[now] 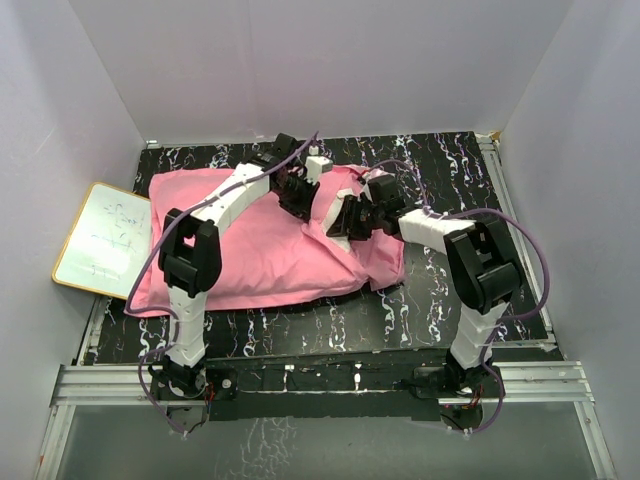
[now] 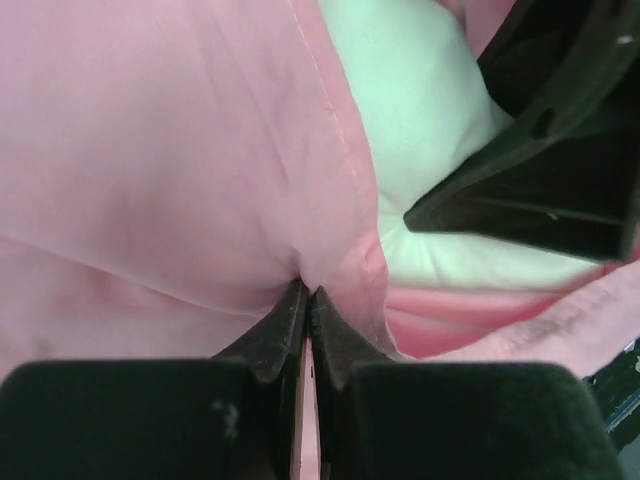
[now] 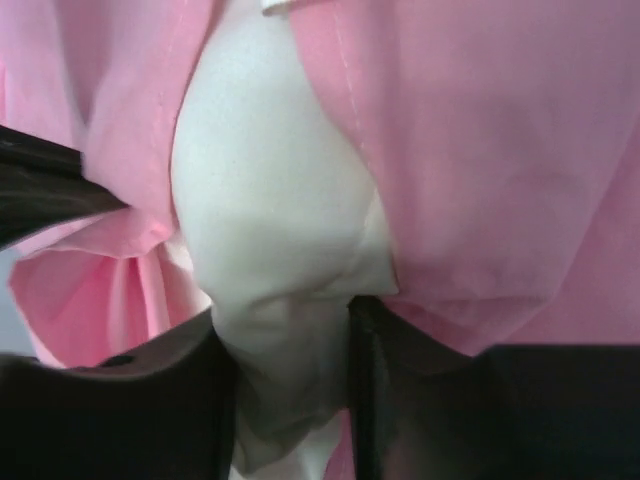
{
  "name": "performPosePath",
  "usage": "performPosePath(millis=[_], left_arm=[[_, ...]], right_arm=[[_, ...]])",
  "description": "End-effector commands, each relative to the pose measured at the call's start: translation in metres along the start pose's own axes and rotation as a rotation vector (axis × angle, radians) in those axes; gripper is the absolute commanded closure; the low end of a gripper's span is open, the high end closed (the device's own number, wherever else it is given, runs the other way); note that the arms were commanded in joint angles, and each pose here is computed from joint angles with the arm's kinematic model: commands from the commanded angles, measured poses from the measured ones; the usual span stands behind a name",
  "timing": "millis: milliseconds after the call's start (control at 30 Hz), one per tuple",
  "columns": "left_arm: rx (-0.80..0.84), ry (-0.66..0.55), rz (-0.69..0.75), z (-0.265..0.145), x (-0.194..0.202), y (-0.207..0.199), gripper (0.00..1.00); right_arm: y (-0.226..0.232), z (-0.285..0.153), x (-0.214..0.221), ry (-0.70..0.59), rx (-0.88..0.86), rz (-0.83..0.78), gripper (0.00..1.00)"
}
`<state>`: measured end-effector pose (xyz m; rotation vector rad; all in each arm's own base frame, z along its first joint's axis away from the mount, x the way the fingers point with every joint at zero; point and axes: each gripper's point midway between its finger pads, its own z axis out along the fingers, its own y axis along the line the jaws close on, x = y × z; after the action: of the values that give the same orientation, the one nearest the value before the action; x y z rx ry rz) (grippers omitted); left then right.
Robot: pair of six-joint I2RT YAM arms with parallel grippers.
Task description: Remove the pillowcase from the pillow
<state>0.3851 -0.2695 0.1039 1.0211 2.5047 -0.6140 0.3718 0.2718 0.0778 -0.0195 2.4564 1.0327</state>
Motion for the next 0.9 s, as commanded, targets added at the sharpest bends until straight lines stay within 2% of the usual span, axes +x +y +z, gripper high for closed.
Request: performPosePath(millis=[0, 33, 67, 233, 400, 433, 467, 533, 633, 867], left_arm=[[-0.044, -0.149, 0.056, -0.059, -0.045, -0.001, 1.00], [-0.064, -0.184, 0.058, -0.068, -0.055, 0.005, 1.00], [-0.091, -0.232, 0.056, -0.079, -0.068, 0.014, 1.00], [-0.178, -0.436, 0.011, -0.123, -0.122, 0.046, 1.00], [-0.183, -0.560, 0.029, -0.155, -0.156, 0.045, 0.98], [-0.185, -0.582, 0.037, -0.162, -0.161, 0.042, 0.83], [-0.186, -0.611, 0.049, -0.171, -0.168, 0.039, 0.63], [-0.184, -0.664, 0.070, -0.188, -0.177, 0.032, 0.45], [-0.155, -0.708, 0.095, -0.202, -0.185, 0.020, 0.36], [0.097, -0.725, 0.195, -0.217, -0.184, -0.034, 0.34]], right_arm=[[0.052, -0.005, -0.044, -0.139, -0.155, -0.113, 0.75], [0.063, -0.014, -0.051, -0.172, -0.171, -0.145, 0.85], [0.072, -0.021, -0.056, -0.199, -0.181, -0.181, 0.91], [0.147, -0.082, -0.077, -0.345, -0.312, -0.402, 0.92], [0.192, -0.122, -0.075, -0.451, -0.365, -0.614, 0.92], [0.195, -0.129, -0.075, -0.478, -0.363, -0.646, 0.92], [0.198, -0.134, -0.076, -0.504, -0.361, -0.665, 0.92], [0.202, -0.145, -0.075, -0.541, -0.371, -0.706, 0.92], [0.207, -0.156, -0.075, -0.587, -0.375, -0.779, 0.92], [0.221, -0.177, -0.099, -0.681, -0.278, -0.946, 0.92]])
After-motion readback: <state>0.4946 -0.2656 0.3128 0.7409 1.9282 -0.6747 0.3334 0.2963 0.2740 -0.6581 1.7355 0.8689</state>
